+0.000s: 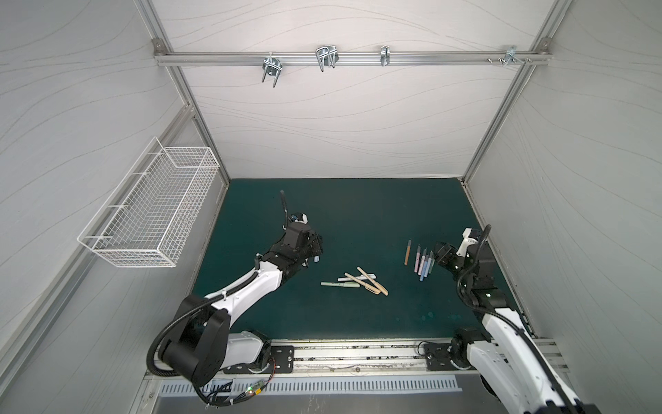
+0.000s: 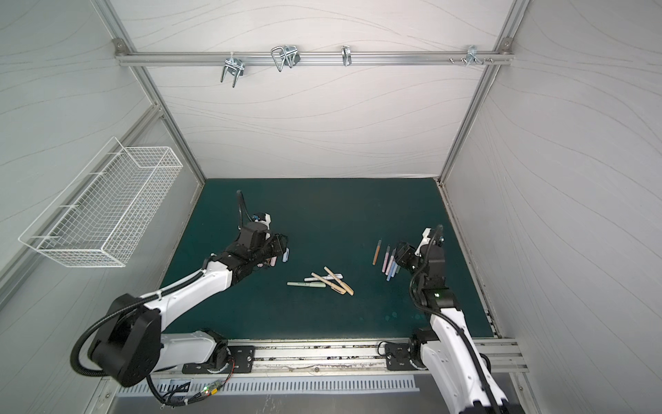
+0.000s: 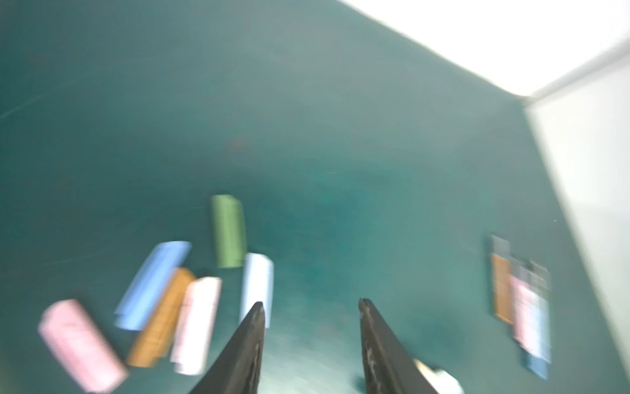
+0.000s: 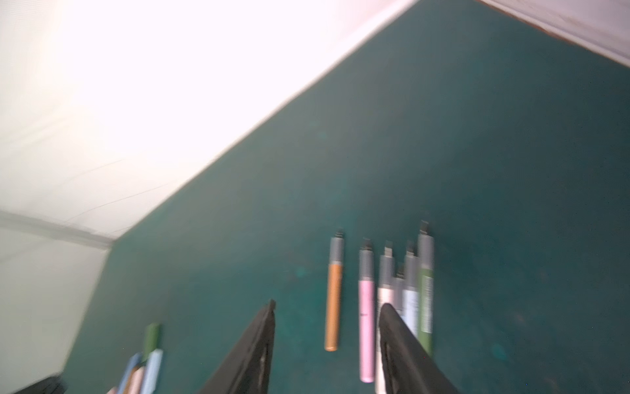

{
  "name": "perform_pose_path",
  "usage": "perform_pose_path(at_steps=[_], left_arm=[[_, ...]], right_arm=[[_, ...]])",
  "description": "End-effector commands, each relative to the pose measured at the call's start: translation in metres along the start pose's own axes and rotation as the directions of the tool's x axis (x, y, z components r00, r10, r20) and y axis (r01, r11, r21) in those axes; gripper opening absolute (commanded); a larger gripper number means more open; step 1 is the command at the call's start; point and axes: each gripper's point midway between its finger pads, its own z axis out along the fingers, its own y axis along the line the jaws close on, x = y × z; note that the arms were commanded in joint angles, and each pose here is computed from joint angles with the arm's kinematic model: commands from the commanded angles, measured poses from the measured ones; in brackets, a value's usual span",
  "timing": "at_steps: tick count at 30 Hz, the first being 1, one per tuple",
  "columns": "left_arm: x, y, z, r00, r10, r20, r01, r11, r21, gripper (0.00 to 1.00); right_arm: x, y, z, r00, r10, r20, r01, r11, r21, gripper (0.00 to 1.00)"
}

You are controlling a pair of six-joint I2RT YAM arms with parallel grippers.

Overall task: Open the pen caps
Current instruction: 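Move both grippers over the pile of capped beige pens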

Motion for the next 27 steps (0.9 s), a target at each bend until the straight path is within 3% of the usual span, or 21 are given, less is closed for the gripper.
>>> perform_pose_path(at_steps=[1, 7, 14, 20, 27], left_arm=[[-0.003, -0.04, -0.019, 0.999, 0.022, 0.028, -0.026, 0.988, 0.149, 0.47], [0.025, -0.063, -0.044, 0.999, 0.038, -0.034, -0.028, 0.965, 0.259, 0.47], [0.057, -0.066, -0.05, 0.99, 0.076, -0.119, -0.03, 0.935, 0.353, 0.46], [0.081, -0.071, -0.052, 0.975, 0.114, -0.191, -0.021, 0.902, 0.43, 0.44], [0.09, -0.065, -0.041, 0.969, 0.135, -0.206, -0.04, 0.911, 0.411, 0.45]], right_arm=[[0.002, 0.024, -0.01, 0.998, -0.059, -0.016, 0.058, 0.997, -0.058, 0.49], [0.026, 0.076, -0.003, 0.963, -0.134, -0.236, 0.087, 0.976, -0.2, 0.44], [0.078, 0.106, -0.009, 0.825, -0.368, -0.429, 0.231, 0.913, -0.337, 0.42], [0.119, 0.123, -0.007, 0.687, -0.536, -0.491, 0.353, 0.837, -0.419, 0.4], [0.154, 0.132, 0.005, 0.543, -0.634, -0.551, 0.441, 0.773, -0.455, 0.44]])
